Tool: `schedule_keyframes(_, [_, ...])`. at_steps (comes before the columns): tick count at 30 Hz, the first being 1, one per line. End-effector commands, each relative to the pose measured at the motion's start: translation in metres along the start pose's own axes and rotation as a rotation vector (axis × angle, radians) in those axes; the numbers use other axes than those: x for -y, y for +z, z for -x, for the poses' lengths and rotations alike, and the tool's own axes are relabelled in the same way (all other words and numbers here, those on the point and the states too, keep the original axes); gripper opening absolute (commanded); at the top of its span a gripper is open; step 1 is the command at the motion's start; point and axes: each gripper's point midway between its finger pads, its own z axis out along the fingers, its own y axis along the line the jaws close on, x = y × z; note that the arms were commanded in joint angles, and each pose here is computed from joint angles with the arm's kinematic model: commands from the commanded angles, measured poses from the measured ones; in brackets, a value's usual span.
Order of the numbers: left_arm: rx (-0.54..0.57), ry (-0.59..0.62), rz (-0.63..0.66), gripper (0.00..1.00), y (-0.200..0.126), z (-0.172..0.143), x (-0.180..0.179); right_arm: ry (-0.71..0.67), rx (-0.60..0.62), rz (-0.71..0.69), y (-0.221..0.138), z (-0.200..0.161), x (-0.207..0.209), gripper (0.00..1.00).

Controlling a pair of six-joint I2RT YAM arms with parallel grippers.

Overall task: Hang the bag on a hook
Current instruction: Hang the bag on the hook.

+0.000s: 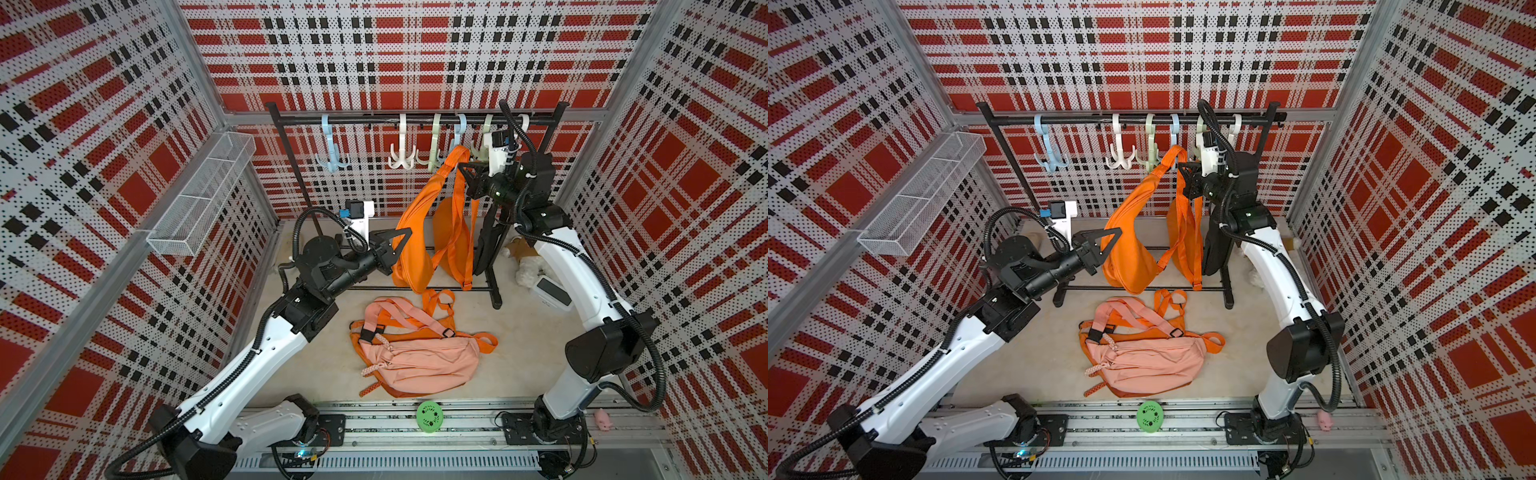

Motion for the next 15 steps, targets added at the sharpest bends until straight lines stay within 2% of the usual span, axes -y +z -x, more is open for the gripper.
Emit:
schedule_keyframes(1, [0.0, 0.013, -0.028, 0.0, 0.003, 0.004, 0.011, -0.053, 0.011, -0.022, -0.001, 0.008, 0.001, 0.0])
schedule_keyframes(15, [-0.049, -0.025, -0.013, 0.0, 0.015, -0.017, 0.002, -0.1, -0.064, -0.061, -0.01, -0.013, 0.007, 0.0])
